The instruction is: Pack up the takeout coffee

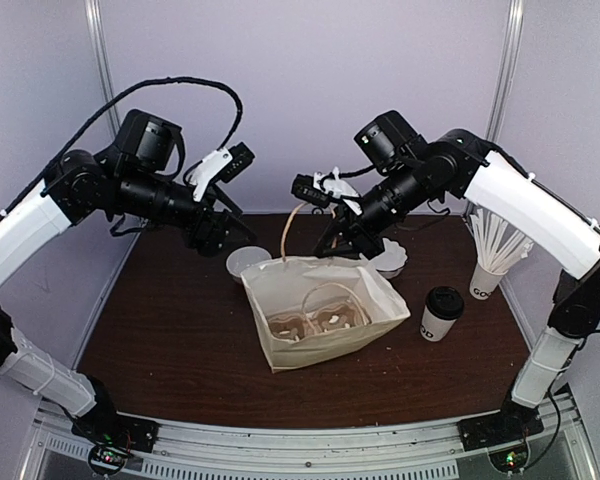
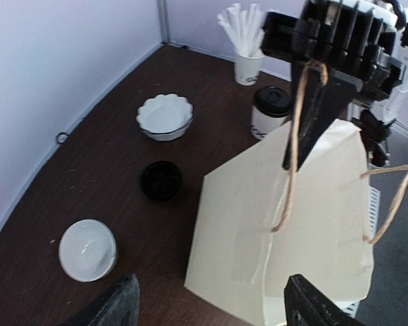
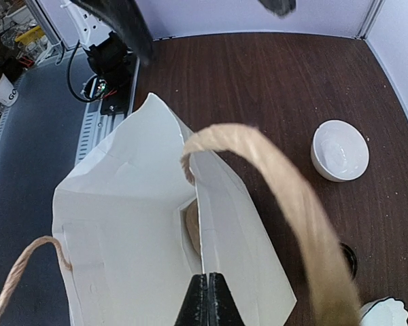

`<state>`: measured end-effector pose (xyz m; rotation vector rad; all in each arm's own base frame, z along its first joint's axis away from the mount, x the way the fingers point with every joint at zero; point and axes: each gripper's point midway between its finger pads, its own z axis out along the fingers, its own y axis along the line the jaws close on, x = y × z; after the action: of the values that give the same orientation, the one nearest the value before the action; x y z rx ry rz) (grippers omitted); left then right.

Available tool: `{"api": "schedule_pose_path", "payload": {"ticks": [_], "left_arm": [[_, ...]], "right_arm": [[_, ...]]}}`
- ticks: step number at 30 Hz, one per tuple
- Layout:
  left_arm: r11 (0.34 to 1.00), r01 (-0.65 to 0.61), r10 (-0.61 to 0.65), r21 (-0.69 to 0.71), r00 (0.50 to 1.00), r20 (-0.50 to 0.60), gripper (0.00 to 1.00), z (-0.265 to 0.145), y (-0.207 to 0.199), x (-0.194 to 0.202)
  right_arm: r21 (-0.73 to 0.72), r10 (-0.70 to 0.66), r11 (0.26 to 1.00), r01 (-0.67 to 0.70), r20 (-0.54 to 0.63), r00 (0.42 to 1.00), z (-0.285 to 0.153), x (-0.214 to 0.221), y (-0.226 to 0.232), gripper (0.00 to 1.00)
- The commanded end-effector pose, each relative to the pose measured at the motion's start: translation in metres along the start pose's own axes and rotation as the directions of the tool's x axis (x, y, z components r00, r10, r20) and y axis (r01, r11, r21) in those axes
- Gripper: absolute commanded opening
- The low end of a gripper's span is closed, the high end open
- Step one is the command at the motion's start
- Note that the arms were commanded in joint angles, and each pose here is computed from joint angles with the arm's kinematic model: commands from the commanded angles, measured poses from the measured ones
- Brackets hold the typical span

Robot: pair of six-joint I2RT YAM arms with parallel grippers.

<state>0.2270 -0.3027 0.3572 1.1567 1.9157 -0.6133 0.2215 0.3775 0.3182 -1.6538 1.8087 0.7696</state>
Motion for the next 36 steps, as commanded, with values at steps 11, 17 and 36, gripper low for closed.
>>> {"api": "schedule_pose_path", "payload": {"ticks": [11,17,36], "left_arm": [[0.963,0.002,-0.012,0.27,0.999,0.035,0.6,0.064,-0.032,-0.001],[0.952,0.012,-0.015,0.307,1.0,0.008,0.27,0.084,-0.033,0.0],[0.937,-0.026,0.009,0.349,0.999,0.051,0.01,0.07,-0.044,-0.01]], "right_arm": [[-0.069,-0.069,0.995,0.072,0.044,0.997,-0.014,-0.006,0.02,0.0],[-0.085,-0.075,0.993,0.08,0.059,0.995,-0.016,-0.008,0.024,0.0],[-0.02,-0.083,0.996,0.083,0.036,0.996,-0.019,-0.005,0.015,0.14]]}}
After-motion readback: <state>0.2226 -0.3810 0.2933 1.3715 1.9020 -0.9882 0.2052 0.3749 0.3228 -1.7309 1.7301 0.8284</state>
